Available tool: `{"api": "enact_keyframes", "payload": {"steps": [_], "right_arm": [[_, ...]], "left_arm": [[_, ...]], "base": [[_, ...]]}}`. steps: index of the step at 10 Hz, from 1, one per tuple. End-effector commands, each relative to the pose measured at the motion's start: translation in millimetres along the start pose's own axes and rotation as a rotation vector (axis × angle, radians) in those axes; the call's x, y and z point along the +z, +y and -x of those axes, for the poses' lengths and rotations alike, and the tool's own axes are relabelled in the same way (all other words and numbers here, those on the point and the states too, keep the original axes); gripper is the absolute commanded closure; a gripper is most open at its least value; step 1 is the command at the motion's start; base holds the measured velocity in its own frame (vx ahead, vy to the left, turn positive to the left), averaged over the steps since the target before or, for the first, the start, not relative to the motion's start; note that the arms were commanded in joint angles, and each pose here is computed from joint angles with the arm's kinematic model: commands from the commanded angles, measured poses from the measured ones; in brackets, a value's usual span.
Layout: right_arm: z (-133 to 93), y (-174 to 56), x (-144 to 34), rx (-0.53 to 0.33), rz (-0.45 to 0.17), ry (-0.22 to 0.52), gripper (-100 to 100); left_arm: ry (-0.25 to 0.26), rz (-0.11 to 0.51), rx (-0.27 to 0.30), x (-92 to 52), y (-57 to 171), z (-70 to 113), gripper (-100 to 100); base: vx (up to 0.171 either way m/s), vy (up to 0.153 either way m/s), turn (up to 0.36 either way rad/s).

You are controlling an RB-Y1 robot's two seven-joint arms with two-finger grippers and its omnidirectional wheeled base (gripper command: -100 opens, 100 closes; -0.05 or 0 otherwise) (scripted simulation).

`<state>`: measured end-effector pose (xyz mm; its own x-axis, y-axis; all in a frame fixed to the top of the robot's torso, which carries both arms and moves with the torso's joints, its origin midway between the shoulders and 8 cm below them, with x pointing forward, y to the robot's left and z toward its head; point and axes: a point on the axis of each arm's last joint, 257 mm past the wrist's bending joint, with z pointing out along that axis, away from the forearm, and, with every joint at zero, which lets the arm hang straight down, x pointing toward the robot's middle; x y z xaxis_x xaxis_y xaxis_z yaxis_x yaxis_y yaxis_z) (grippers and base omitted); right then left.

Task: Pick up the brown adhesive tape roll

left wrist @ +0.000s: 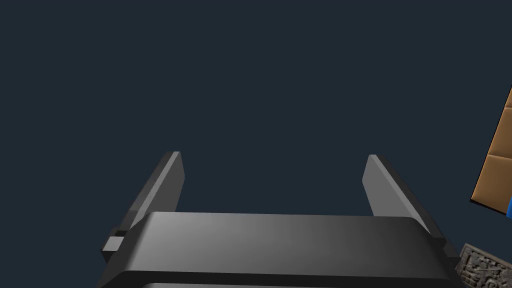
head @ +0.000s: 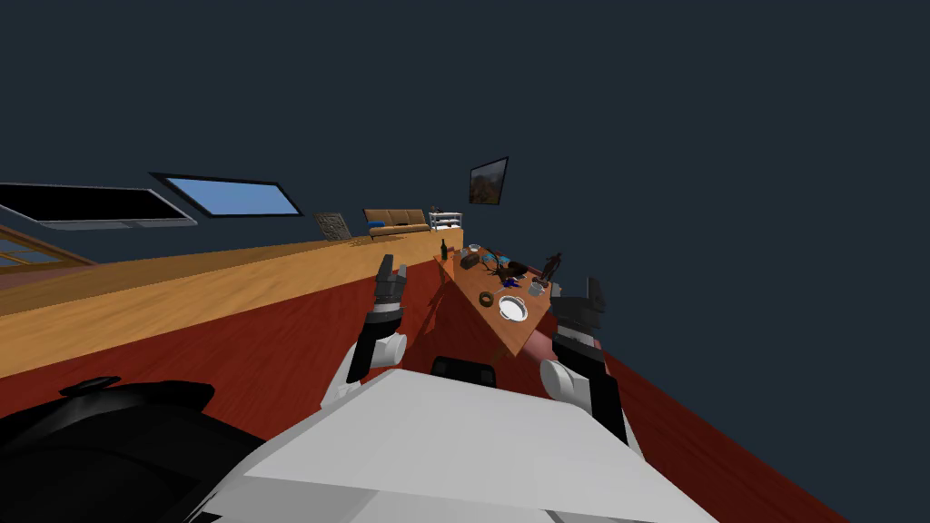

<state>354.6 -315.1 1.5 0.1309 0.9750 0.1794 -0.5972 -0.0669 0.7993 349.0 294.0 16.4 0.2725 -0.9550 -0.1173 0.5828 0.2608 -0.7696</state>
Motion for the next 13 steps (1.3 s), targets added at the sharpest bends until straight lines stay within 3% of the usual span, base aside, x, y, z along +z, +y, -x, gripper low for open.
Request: {"api": "enact_keyframes", "payload": {"steps": [1,4,13], "right_arm": [[-1.2,-0.6,-0.6,0.012,-0.007,0.025,-100],[-0.1,-3.7,-4.1,0.077,-0.028,0.064,-100],[20.5,-11.4,-12.8,0.305,-0.062,0.026,-100]], "left_arm": [[0.0,0.0,0.0,0.0,0.0,0.0,0],[0.0,0.0,0.0,0.1,-0.1,-0.1,0],[0.0,0.0,0.0,0.0,0.0,0.0,0]], "base": [[-0.052,0.04,0.056],[-0.133,0.055,0.084],[-0.053,0.014,0.065]]}}
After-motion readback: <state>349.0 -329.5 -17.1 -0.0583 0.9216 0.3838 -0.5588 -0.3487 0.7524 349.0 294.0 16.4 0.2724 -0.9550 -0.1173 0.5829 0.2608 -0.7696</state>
